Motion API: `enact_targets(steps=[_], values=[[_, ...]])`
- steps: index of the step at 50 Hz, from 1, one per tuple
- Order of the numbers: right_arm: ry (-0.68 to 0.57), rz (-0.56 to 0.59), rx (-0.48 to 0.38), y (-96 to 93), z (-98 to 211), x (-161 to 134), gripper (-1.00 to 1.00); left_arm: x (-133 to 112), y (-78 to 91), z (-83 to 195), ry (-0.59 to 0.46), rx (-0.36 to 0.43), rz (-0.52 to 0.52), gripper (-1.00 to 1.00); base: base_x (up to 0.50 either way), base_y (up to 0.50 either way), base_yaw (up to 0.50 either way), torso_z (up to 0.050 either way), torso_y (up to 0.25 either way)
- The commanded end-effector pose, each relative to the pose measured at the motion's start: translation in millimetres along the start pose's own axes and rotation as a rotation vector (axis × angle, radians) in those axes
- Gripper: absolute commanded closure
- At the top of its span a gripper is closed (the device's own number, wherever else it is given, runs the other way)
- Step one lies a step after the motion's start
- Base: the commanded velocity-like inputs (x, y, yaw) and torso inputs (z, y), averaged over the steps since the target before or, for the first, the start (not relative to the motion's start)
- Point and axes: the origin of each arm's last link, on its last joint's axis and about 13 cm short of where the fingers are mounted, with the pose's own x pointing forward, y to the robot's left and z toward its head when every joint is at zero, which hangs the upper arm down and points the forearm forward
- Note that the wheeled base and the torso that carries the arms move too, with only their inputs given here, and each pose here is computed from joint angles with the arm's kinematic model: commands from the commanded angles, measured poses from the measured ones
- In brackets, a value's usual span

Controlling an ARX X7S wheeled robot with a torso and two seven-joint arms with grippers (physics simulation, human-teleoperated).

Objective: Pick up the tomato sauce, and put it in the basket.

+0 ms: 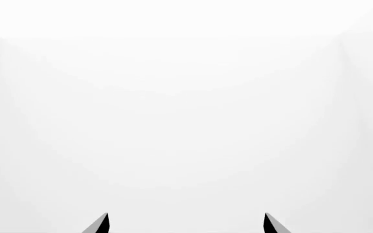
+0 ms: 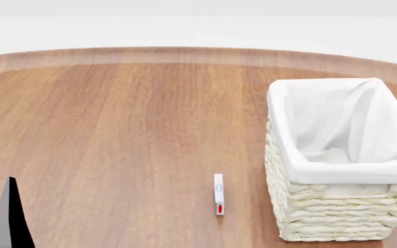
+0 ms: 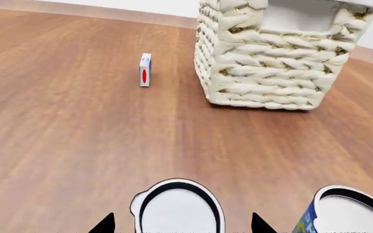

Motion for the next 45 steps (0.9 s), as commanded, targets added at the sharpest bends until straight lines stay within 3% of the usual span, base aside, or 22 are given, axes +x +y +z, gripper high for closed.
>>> enact_targets(steps=[1,3,4,24,45], values=[[0.005,0.0,-0.005,-0.3,-2,0,-1.0,-1,0.2,-1,0.002,0.0,0.0,-1.0,0.0,0.0,0.0,0.0,0.0],[0.005,-0.001,-0.005,-0.1,-1,0,-1.0,-1,0.2,-1,0.002,0.0,0.0,-1.0,0.0,0.0,0.0,0.0,0.0],[0.002,-0.003,-0.005,-0.3,-2,0,1.0,-1,0.1,-1,0.002,0.0,-0.001,-1.0,0.0,0.0,0.0,0.0,0.0],[-0.009,-0.007,0.0,-0.5,1,-1,1.0,-1,-0.6,1,-0.002,0.002,-0.005,-1.0,0.0,0.0,0.0,0.0,0.0],[-0.158,-0.013,-0.019,-5.9,33,7,1.0,0,2.0,1,-0.004,0.003,0.006,-1.0,0.0,0.0,0.0,0.0,0.0]])
